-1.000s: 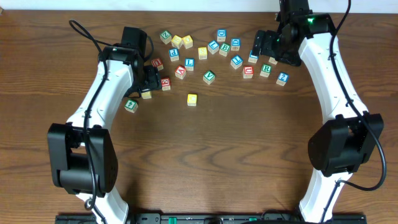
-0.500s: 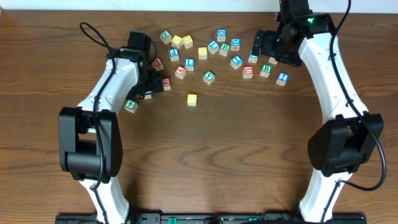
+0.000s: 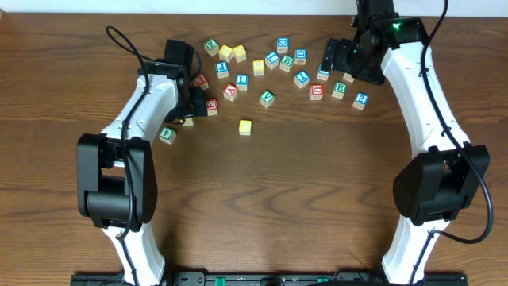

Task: Spell out CORL
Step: 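Lower the left gripper around the yellow O block and grasp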

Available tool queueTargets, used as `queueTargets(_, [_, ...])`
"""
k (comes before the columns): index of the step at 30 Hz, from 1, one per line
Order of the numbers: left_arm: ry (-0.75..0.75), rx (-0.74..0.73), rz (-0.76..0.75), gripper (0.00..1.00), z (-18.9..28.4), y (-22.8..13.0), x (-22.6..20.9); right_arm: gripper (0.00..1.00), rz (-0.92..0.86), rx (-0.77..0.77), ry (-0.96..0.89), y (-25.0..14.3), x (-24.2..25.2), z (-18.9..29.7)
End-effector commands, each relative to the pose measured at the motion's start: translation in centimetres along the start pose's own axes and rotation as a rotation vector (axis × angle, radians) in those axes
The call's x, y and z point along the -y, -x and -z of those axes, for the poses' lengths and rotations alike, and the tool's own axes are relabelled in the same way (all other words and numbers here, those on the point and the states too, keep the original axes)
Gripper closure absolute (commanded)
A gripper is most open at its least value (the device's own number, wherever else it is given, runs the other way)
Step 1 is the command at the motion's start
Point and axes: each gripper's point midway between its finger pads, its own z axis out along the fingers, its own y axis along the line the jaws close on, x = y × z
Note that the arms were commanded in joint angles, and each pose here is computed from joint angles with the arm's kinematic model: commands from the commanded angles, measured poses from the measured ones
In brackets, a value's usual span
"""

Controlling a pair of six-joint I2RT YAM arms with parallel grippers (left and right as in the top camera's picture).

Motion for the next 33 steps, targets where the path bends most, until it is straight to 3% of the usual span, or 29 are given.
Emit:
queueTargets(1, [0.019, -0.019, -0.025, 0.41, -1.0, -0.6, -0.5, 0.03, -0.002, 0.007, -0.007, 0.1, -0.2, 0.1])
queueTargets(20, [0.080, -0.064, -0.028, 0.41, -4.7, -1.7, -1.5, 0.03, -0.002, 0.006, -0.007, 0.1, -0.2, 0.1])
queueTargets(27, [0.075, -0.047, -0.027, 0.56, -4.6, -1.3, -1.4, 0.03, -0.002, 0.007, -0.007, 0.1, -0.2, 0.1])
queueTargets(33, [0.065, -0.015, -0.025, 0.62, -3.6, -0.3, -1.1, 0.02, -0.001, 0.007, -0.008, 0.1, -0.2, 0.1])
